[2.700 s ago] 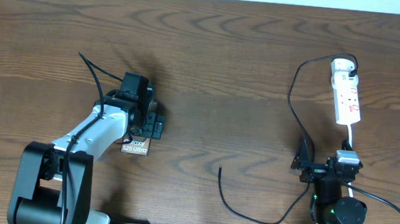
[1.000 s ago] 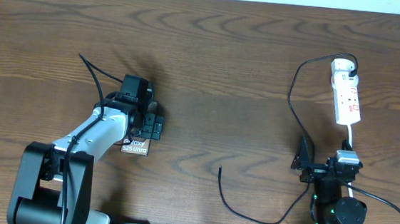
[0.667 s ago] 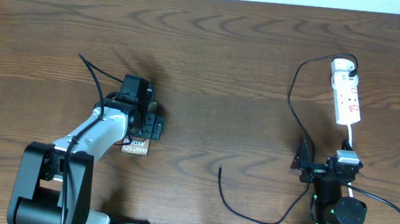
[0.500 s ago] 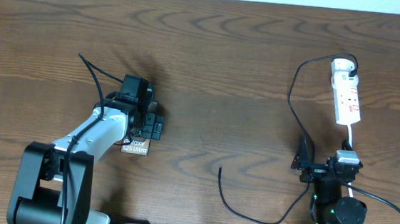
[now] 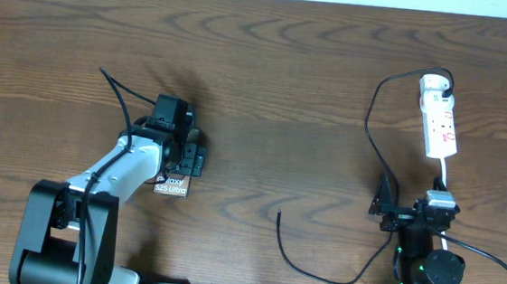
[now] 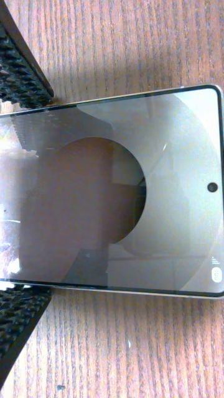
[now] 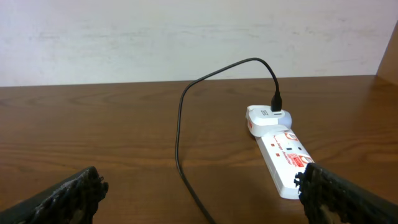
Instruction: Plug charger to phone and switch on socket
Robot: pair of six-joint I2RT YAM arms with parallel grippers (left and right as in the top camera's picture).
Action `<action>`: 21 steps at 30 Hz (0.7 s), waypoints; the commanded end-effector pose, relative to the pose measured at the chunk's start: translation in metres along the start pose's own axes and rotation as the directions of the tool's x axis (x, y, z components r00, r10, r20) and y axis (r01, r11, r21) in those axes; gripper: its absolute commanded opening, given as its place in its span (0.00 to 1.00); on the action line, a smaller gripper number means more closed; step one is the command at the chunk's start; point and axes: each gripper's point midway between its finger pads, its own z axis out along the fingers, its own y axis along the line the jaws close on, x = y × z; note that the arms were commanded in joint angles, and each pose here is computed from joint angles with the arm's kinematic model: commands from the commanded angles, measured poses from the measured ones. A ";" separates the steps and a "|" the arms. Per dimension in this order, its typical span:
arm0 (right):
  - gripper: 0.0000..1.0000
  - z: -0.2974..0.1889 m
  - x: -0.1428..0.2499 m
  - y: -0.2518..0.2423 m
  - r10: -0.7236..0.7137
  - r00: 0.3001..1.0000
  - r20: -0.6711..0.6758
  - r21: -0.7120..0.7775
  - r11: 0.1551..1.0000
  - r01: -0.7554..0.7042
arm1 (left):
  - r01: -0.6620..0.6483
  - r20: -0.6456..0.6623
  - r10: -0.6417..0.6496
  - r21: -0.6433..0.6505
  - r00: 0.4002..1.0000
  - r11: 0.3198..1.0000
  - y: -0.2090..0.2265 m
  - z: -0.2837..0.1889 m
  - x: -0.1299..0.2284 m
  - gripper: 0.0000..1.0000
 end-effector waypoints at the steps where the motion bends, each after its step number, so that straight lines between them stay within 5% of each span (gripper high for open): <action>1: 0.99 0.000 0.001 0.003 0.012 1.000 -0.001 -0.010 1.000 -0.012 | -0.007 -0.042 0.007 -0.014 0.999 1.000 0.003 0.007 0.014 0.88; 21: 0.99 0.000 0.001 0.003 0.012 1.000 -0.001 -0.010 1.000 -0.012 | -0.007 -0.042 0.007 -0.014 0.999 1.000 0.003 0.007 0.014 0.78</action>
